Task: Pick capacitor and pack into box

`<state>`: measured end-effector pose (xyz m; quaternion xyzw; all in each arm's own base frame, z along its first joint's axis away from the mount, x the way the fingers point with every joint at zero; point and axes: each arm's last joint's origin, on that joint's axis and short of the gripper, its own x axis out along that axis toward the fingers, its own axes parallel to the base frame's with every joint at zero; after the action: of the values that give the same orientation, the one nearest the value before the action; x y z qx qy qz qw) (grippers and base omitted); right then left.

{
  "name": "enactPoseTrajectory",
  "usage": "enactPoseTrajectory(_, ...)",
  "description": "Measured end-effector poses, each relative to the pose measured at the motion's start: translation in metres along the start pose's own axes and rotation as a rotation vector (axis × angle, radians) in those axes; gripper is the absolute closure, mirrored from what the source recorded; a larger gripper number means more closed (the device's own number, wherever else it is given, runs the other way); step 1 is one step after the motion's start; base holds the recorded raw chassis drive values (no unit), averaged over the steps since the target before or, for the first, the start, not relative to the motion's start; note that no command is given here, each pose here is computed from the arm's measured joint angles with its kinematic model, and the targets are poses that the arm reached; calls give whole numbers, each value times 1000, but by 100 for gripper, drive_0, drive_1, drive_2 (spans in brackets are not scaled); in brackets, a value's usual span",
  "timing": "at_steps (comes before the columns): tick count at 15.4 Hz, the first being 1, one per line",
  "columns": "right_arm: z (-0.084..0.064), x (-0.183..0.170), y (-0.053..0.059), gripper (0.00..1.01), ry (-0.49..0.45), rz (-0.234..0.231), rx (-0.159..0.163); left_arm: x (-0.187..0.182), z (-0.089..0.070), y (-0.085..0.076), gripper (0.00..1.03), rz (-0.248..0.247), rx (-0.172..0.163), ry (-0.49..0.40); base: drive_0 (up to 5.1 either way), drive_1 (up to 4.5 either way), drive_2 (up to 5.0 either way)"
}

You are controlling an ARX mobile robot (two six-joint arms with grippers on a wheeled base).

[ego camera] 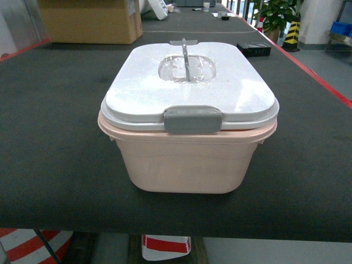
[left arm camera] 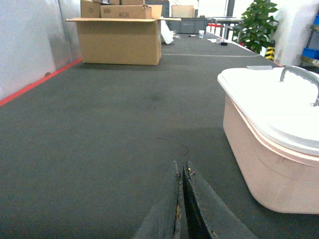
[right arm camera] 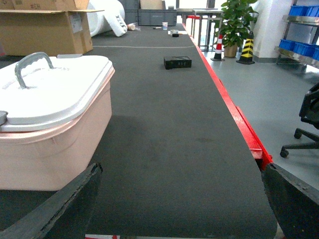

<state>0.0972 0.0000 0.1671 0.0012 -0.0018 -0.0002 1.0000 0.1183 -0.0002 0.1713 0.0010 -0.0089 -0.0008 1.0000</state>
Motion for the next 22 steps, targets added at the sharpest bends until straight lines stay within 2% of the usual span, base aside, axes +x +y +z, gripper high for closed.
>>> enactPoseTrajectory(10, 0, 0, 0, 3, 0, 0, 0, -10, -1, 0, 101, 0, 0, 3, 0, 0, 0)
enactPoseTrajectory(12, 0, 0, 0, 3, 0, 0, 0, -16, -6, 0, 101, 0, 0, 53, 0, 0, 0)
enactPoseTrajectory(13, 0, 0, 0, 3, 0, 0, 0, -20, -7, 0, 101, 0, 0, 49, 0, 0, 0)
enactPoseTrajectory(14, 0, 0, 0, 3, 1, -1, 0, -21, -2, 0, 101, -2, 0, -2, 0, 0, 0)
enactPoseTrajectory(15, 0, 0, 0, 3, -1, 0, 0, -21, -5, 0, 101, 3, -1, 28, 0, 0, 0)
enactPoseTrajectory(17, 0, 0, 0, 3, 0, 0, 0, -21, -4, 0, 100, 0, -2, 20, 0, 0, 0)
enactPoseTrajectory(18, 0, 0, 0, 3, 0, 0, 0, -21, -4, 0, 83, 1, -2, 19, 0, 0, 0)
enactPoseTrajectory(20, 0, 0, 0, 3, 0, 0, 0, -21, -4, 0, 56, 1, -2, 19, 0, 0, 0)
enactPoseTrajectory(21, 0, 0, 0, 3, 0, 0, 0, -21, -4, 0, 33, 1, -2, 20, 0, 0, 0)
enactPoseTrajectory(22, 0, 0, 0, 3, 0, 0, 0, -21, -4, 0, 18, 1, -2, 19, 0, 0, 0)
